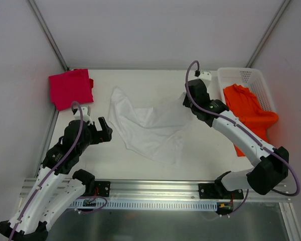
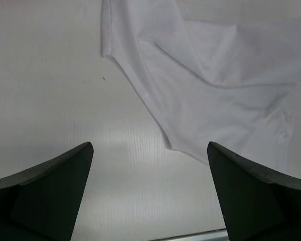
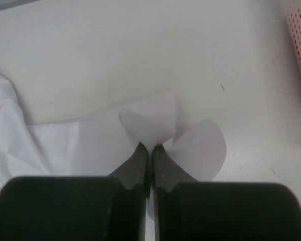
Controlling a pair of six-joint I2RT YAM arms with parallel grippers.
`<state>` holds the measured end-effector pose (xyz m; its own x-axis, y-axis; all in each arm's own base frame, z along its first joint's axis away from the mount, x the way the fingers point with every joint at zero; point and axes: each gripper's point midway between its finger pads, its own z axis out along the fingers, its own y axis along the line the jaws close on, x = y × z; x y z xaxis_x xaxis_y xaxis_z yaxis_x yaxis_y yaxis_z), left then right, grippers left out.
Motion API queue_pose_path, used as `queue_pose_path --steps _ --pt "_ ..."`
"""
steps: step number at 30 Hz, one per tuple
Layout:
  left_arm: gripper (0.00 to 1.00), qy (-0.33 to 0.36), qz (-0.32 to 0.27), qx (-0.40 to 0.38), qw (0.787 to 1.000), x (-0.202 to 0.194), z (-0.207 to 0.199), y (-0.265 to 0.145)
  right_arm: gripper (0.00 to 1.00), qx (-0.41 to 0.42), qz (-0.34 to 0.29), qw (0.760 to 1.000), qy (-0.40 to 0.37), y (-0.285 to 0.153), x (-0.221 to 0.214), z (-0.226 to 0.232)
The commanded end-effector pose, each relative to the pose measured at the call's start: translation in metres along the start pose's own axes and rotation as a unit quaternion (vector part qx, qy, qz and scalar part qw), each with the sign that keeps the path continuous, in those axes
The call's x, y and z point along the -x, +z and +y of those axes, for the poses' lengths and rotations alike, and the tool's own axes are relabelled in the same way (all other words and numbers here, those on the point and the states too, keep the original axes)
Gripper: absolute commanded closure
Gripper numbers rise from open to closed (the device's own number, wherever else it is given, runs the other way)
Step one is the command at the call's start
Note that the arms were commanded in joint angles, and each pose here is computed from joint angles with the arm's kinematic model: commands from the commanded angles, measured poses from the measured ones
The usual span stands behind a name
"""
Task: Fold and stack the t-shirts
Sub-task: Move the tshirt to the center of the board, then flatten the tshirt out
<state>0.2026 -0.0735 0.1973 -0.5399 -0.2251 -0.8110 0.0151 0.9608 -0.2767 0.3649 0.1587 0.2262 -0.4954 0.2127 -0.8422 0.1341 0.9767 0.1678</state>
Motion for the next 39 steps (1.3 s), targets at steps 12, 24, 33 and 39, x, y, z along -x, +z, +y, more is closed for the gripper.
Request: queue_pose_path --steps 12,24,33,39 --pt "0.01 0.002 0.063 -0.042 0.997 0.011 -0.036 0.016 1.00 0.070 -0.103 0.987 -0.106 -0.104 0.031 0.008" --pt "0.01 0.025 0.043 0.134 0.990 0.074 -0.035 0.168 1.00 0.045 -0.071 0.989 -0.118 -0.105 -0.007 -0.027" --pt "0.09 0.057 0.186 -0.018 0.981 0.029 -0.068 0.322 1.00 0.055 -0.050 0.991 -0.112 -0.092 -0.041 -0.031" --pt "0.09 0.056 0.185 -0.020 0.981 0.036 -0.055 0.351 1.00 0.041 -0.043 0.991 -0.116 -0.083 -0.054 -0.037"
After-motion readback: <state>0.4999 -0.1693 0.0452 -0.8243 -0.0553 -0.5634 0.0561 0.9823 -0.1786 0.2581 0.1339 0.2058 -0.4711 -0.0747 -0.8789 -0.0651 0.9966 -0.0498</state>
